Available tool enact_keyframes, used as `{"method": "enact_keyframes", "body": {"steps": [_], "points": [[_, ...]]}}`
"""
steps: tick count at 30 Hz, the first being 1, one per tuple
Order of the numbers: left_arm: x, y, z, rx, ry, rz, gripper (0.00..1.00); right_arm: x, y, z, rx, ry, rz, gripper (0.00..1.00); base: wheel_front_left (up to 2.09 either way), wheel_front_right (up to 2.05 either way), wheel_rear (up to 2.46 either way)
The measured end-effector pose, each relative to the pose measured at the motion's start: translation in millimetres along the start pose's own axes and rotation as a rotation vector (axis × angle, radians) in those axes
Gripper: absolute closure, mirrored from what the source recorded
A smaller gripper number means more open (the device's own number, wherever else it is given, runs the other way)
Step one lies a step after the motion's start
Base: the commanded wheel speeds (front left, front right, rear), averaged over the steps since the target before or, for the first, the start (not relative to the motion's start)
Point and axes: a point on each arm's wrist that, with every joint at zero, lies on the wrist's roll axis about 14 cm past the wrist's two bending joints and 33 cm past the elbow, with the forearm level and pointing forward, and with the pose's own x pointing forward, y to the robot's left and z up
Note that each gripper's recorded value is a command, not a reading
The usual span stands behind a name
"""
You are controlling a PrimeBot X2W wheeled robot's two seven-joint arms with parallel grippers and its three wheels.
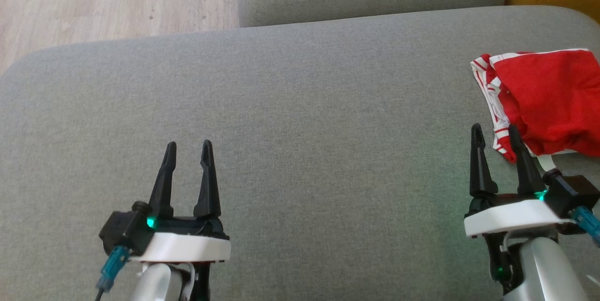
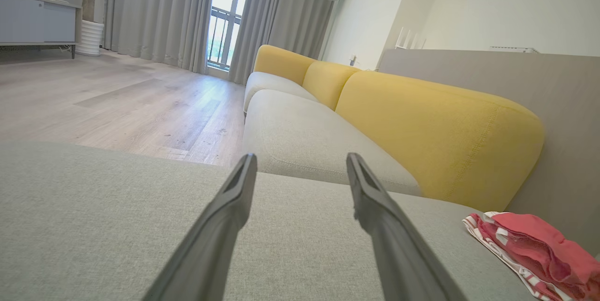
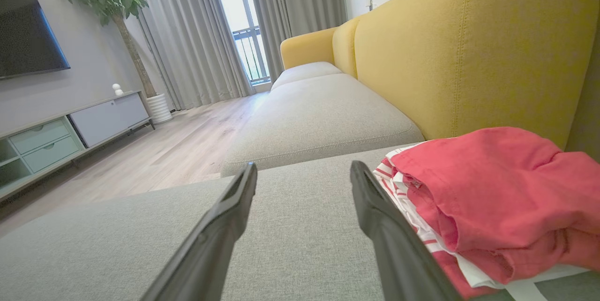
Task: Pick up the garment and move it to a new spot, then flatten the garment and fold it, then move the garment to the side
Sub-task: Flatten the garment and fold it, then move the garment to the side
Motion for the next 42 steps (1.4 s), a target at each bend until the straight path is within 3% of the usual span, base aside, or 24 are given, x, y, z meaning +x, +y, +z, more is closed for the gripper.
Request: {"method": "enact_keyframes", "body": {"steps": [19, 20, 27, 42], "points": [[-2.8, 5.7, 1.6, -0.024, -0.005, 0.029, 0.00, -1.2, 5.4, -0.2, 0.000, 0.002, 0.016, 0.00, 0.00, 0.00, 0.00], [-2.8, 6.7, 1.5, -0.029, -0.005, 0.035, 1.00, -1.3, 6.1, -0.5, 0.000, 0.002, 0.018, 1.00, 0.00, 0.00, 0.00], [-25.0, 18.7, -38.0, -0.052, 0.124, 0.089, 1.00, -22.2, -1.2, -40.3, 0.031, 0.129, -0.016, 1.00, 0.00, 0.00, 0.00], [-26.7, 29.5, -38.4, -0.195, 0.135, 0.145, 1.00, -23.6, -10.0, -39.7, 0.190, 0.134, -0.073, 1.00, 0.00, 0.00, 0.00]]}}
